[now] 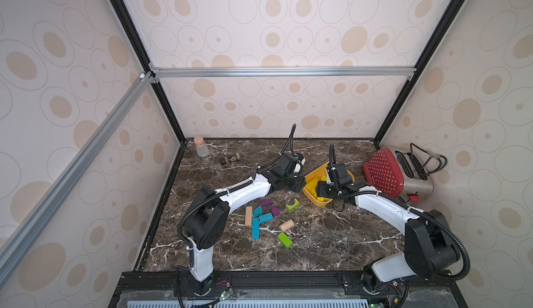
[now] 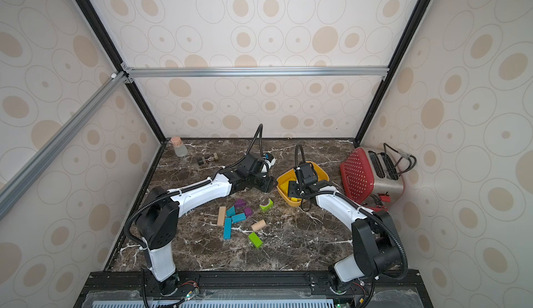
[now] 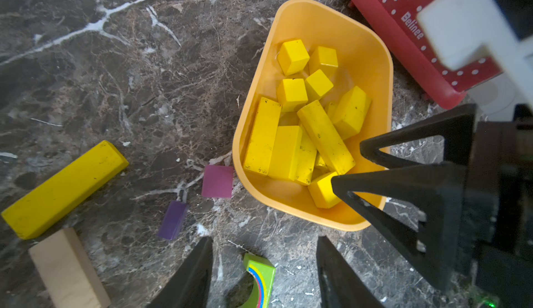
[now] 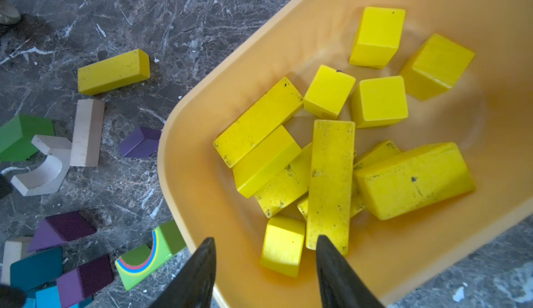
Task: Pick out the yellow building blocks
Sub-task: Place the building block in the storage box.
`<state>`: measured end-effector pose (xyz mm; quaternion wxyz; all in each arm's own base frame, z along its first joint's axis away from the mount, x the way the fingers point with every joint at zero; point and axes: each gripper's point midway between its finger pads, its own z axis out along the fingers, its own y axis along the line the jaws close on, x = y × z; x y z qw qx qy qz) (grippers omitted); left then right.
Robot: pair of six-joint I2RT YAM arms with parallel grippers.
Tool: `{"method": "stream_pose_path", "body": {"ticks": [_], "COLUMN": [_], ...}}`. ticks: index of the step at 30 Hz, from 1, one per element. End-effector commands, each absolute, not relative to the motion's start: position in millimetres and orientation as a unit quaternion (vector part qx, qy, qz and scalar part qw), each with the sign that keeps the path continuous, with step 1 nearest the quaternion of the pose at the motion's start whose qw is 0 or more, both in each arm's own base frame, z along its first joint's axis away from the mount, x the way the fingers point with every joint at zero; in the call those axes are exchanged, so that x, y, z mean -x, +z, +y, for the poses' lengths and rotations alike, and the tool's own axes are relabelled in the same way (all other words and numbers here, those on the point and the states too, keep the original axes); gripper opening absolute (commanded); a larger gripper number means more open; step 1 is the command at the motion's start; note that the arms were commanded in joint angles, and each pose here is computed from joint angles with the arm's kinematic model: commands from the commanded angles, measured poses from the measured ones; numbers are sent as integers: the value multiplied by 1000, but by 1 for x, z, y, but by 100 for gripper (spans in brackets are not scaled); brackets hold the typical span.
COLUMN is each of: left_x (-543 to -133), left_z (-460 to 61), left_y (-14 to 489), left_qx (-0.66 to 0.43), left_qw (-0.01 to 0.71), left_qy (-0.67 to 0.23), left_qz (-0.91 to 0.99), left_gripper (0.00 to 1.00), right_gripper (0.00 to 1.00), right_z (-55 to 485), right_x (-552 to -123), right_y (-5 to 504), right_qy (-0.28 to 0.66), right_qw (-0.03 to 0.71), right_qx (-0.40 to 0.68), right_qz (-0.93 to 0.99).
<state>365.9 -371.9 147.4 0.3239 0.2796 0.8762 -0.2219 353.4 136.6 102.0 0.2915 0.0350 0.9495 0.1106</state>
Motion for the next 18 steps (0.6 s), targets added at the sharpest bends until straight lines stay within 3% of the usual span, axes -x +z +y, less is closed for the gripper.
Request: {"method": "stream_pose_path", "body": {"ticks": [1, 18], "left_x": [-376, -430], "left_z": [-366, -324], "left_y": [159, 151], "left_qx": [-323, -349], "left_qw": [346, 331], "left_qy": [-175, -115], "left_qz": [864, 869], "left_gripper": [57, 58], "right_gripper": [57, 56], "right_z": [141, 163], "right_x": [-357, -361], "right_y": [116, 141], "right_qy": [129, 172], "right_qw": [308, 331], "right_qx": [-38, -14], "right_qz": [942, 928]}}
